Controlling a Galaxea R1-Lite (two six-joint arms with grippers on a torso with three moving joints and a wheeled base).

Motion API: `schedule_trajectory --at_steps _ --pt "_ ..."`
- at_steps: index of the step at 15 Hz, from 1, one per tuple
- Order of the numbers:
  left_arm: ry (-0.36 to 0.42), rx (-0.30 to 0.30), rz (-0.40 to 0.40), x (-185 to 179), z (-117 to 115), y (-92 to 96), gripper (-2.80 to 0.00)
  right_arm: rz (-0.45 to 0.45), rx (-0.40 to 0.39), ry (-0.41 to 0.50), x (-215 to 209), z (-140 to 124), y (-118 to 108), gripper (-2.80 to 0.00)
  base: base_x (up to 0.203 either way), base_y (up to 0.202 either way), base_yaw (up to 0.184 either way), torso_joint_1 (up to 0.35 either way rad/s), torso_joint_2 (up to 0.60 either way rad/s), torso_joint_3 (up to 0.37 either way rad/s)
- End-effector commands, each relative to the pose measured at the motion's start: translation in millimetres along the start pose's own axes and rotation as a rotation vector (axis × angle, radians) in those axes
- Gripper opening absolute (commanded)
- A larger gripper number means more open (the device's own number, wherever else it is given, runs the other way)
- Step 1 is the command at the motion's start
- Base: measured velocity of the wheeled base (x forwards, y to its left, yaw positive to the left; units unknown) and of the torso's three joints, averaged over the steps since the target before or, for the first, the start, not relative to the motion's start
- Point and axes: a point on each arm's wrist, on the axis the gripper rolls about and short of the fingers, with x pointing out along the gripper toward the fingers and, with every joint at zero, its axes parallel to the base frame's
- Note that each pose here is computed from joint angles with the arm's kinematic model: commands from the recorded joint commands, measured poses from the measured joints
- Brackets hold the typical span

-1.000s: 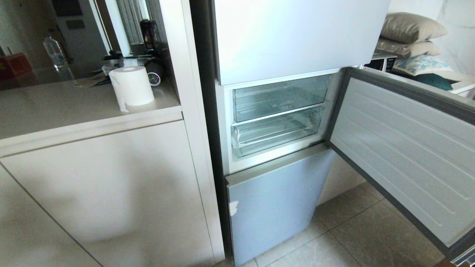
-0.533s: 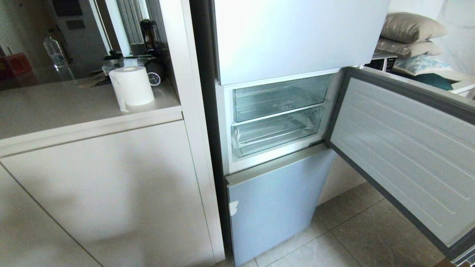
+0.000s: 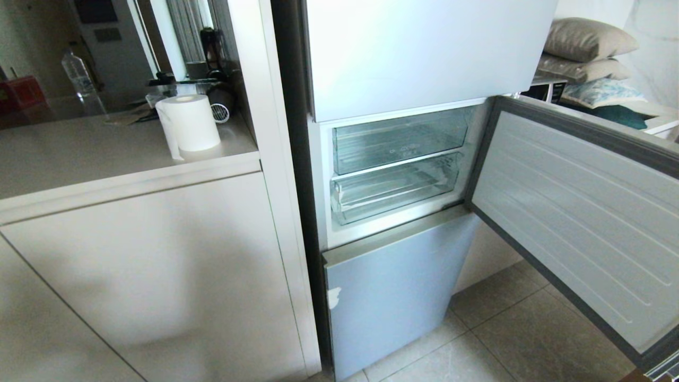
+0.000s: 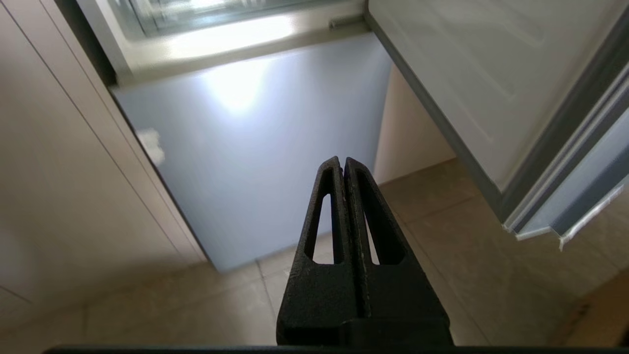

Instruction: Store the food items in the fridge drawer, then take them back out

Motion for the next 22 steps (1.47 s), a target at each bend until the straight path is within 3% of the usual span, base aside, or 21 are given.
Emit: schedule_trajectory --at_steps 1,5,10,19,22 --pt "0.002 -0.005 0.002 0.1 0.0 0.0 -2.80 0.000 -0.028 -0.029 -4.3 -16.1 -0.4 -2.80 0.000 0.000 0.000 0.000 0.00 0.000" --pt "0.002 -0.005 0.002 0.1 0.0 0.0 -2.80 0.000 -0.023 -0.029 -3.9 -16.6 -0.5 -2.80 0.000 0.000 0.000 0.000 0.00 0.000" --pt "0.002 -0.005 0.002 0.1 0.0 0.0 -2.80 0.001 0.087 -0.093 0.0 -18.2 -0.9 -2.80 0.000 0.000 0.000 0.000 0.00 0.000" --pt "0.002 -0.005 0.002 0.1 0.0 0.0 -2.80 0.001 0.016 -0.102 -0.1 -17.3 -0.7 -2.80 0.000 0.000 0.000 0.000 0.00 0.000" --pt "0.002 -0.005 0.002 0.1 0.0 0.0 -2.80 0.002 0.012 -0.102 -0.1 -17.3 -0.7 -2.80 -0.003 -0.005 0.139 -0.001 0.00 0.002"
